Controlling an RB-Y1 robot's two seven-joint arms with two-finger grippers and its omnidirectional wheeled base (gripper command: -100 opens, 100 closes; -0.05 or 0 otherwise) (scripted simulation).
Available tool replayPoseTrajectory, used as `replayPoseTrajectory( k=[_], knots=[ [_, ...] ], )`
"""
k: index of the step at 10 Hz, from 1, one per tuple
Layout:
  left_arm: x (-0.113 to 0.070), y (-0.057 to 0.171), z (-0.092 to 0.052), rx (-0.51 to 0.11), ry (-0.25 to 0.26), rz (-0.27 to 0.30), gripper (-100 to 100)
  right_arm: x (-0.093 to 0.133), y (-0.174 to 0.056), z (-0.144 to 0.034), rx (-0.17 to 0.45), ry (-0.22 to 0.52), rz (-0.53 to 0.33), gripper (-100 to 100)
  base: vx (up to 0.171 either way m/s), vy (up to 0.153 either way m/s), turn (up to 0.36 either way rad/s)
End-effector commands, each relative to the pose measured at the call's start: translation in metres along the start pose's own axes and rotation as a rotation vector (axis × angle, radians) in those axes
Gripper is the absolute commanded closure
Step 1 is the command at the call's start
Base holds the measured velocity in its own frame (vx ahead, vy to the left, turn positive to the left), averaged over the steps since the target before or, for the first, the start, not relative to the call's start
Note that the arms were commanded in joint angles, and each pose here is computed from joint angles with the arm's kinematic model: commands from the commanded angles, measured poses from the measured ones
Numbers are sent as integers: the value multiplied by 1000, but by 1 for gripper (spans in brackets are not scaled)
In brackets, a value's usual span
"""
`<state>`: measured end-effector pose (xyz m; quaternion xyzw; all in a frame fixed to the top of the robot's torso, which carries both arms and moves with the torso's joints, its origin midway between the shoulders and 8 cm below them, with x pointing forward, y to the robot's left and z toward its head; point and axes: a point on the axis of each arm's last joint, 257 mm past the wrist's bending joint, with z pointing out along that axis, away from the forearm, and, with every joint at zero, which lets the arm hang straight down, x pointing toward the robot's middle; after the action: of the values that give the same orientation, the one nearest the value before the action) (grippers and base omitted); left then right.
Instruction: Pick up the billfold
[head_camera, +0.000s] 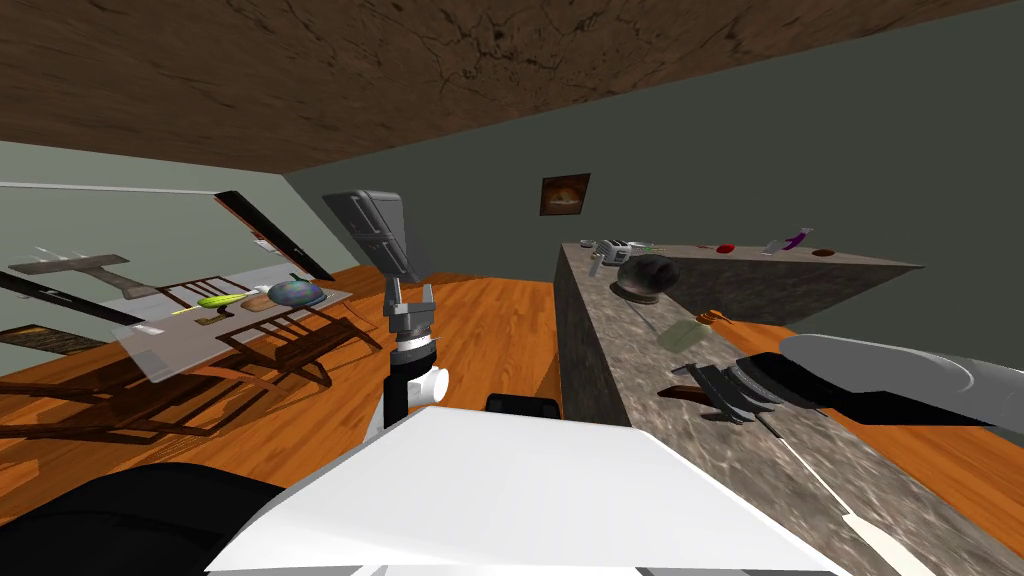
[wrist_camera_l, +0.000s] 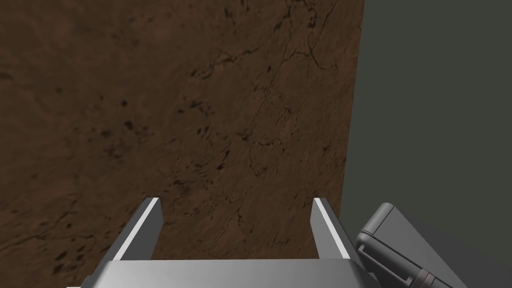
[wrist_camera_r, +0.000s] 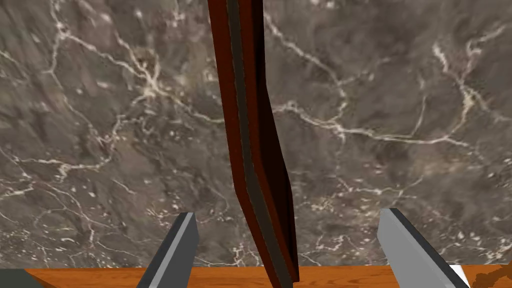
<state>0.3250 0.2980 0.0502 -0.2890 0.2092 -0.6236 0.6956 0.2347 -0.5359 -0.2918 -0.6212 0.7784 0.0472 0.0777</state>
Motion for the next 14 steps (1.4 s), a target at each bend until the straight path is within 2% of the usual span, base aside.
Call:
replayPoseTrajectory(
  k=[1,2,3,4,5,6,7,8,12,13,14],
  knots=[
    [0,0,0,0,0,0,0,23,8,-12,-29,61,6,-100,108,-93,-13],
    [0,0,0,0,0,0,0,38,15,-21,-51,102,12,-100,80,-92,-18],
    [0,0,0,0,0,0,0,28,11,-15,-36,77,8,-100,32,-41,0],
    [0,0,0,0,0,0,0,29,12,-16,-40,81,9,0,7,-8,3],
    [0,0,0,0,0,0,0,36,18,-3,-38,83,18,-100,14,11,70],
    [0,0,0,0,0,0,0,40,23,5,-38,84,25,-100,13,24,86],
    [0,0,0,0,0,0,0,36,18,-1,-39,82,21,-100,5,11,13],
    [0,0,0,0,0,0,0,37,18,0,-38,83,21,100,0,0,0],
    [0,0,0,0,0,0,0,36,18,0,-38,82,19,100,-1,1,0],
    [0,0,0,0,0,0,0,36,18,0,-37,82,19,0,0,0,0],
    [0,0,0,0,0,0,0,31,14,-12,-39,81,12,100,-10,-14,-101]
  ],
)
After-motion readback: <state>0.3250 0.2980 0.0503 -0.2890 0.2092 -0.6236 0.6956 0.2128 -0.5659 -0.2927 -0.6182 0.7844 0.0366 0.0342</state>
